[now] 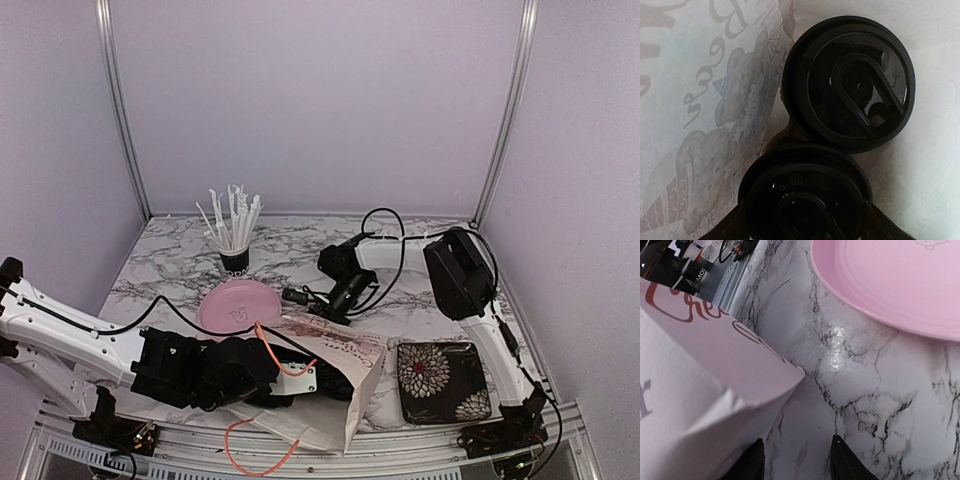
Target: Pack the takeout coffee
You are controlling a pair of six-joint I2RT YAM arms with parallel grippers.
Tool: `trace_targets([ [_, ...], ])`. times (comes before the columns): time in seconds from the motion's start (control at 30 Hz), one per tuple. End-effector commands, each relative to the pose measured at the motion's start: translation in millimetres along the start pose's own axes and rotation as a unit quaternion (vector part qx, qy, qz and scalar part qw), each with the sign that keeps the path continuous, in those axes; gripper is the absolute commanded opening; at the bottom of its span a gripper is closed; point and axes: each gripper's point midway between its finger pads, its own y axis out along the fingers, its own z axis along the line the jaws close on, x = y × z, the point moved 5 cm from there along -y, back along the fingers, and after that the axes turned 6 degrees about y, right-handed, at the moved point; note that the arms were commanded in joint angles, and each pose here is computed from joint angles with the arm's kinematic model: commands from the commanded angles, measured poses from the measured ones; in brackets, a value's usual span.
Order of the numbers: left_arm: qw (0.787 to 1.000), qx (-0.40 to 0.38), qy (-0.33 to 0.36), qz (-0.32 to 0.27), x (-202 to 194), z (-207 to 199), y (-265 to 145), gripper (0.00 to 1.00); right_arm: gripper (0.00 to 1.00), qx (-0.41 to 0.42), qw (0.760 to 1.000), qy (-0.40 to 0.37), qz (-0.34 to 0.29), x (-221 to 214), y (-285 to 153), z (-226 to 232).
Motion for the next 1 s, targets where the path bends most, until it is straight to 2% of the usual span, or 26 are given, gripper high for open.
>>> trace_targets([
  [0.0,0.999,0.025,-0.024,0.032,-15,2,10,0.54,0.44,0.052,0.997,0.023,0.058,-20,44,14],
  [0.23,0.999,0.001,-0.033,0.036,-9,9,-1,0.53,0.43,0.106,0.992,0.018,0.066,-21,63,35],
  [0.63,0.984,-0.15,-0.069,0.065,-12,-3,-49,0.53,0.43,0.14,0.988,0.016,0.068,-18,88,53],
  [0.73,0.981,-0.167,-0.078,0.066,-14,-8,-52,0.52,0.45,0.122,0.99,0.019,0.071,-13,83,45],
  [0.97,0.975,-0.194,-0.076,0.072,-13,-19,-47,0.51,0.54,0.004,0.998,0.034,0.049,3,39,6],
])
